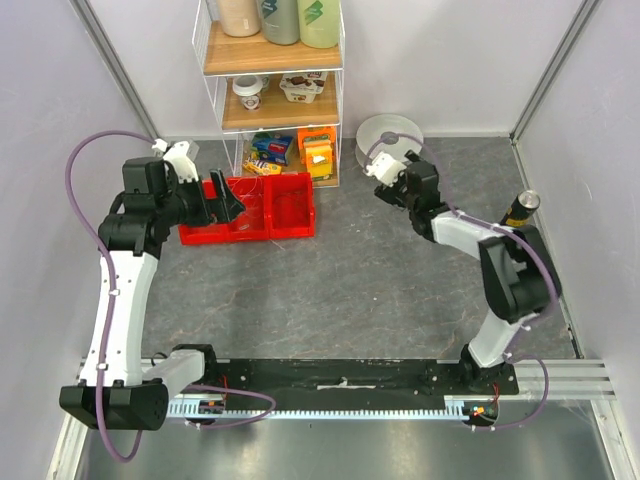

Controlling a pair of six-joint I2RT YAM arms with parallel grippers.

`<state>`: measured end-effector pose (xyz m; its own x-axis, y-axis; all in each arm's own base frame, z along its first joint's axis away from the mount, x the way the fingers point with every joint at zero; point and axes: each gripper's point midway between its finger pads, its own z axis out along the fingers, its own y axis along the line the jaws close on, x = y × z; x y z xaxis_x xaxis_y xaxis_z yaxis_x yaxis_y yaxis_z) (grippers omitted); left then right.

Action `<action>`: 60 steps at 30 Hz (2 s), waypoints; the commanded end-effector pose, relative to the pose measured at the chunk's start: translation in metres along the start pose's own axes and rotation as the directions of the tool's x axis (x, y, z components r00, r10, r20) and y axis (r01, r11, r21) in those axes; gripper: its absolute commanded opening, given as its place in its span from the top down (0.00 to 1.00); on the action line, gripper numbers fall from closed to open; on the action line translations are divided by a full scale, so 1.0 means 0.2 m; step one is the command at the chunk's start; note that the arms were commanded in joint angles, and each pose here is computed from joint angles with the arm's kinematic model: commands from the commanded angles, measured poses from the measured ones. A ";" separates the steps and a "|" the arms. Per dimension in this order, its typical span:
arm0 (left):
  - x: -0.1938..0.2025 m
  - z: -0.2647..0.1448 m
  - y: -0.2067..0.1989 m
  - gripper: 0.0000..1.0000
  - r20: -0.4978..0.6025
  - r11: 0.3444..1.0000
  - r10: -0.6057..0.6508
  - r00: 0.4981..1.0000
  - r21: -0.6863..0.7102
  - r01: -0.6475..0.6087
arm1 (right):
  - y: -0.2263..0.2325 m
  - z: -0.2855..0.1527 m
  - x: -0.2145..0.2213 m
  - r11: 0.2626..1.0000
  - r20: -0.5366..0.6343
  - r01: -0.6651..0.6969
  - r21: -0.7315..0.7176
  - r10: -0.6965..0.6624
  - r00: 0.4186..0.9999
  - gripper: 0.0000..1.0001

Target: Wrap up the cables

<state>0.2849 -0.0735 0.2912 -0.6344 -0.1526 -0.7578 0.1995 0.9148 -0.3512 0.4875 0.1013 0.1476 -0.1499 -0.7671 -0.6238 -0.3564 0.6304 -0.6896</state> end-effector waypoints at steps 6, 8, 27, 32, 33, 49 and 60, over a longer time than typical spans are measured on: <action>0.01 0.08 0.04 0.01 -0.043 1.000 0.000 0.999 -0.002 0.000 | -0.15 0.32 -0.07 0.934 0.017 0.175 0.311 -0.190 0.982 0.02; 0.03 0.10 0.05 0.01 -0.057 1.000 -0.004 0.998 -0.003 0.004 | -0.14 0.37 -0.07 0.925 0.019 0.190 0.329 -0.208 0.978 0.02; 0.14 0.21 0.07 0.01 -0.161 0.999 -0.034 0.986 0.033 0.040 | -0.07 0.67 -0.12 0.780 -0.016 0.422 0.462 -0.468 0.884 0.13; 0.15 0.22 0.07 0.01 -0.167 0.999 -0.035 0.985 0.033 0.041 | -0.05 0.68 -0.12 0.729 -0.022 0.472 0.497 -0.533 0.846 0.31; 0.15 0.22 0.06 0.01 -0.168 0.998 -0.037 0.985 0.035 0.043 | -0.05 0.69 -0.12 0.723 -0.024 0.481 0.496 -0.542 0.840 0.33; 0.13 0.22 0.06 0.01 -0.163 0.998 -0.044 0.986 0.031 0.049 | -0.06 0.63 -0.08 0.667 -0.023 0.538 0.516 -0.617 0.787 0.99; 0.12 0.21 0.04 0.01 -0.156 0.997 -0.047 0.987 0.048 0.055 | 0.02 0.20 -0.05 0.645 0.033 0.535 0.545 -0.654 0.755 1.00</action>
<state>0.2990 -0.0787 0.2327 -0.7754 -0.1426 -0.6152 0.1515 0.9037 -0.4005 0.5612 0.1108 0.0801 0.0903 -0.9956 0.0249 0.0153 -0.0236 -0.9996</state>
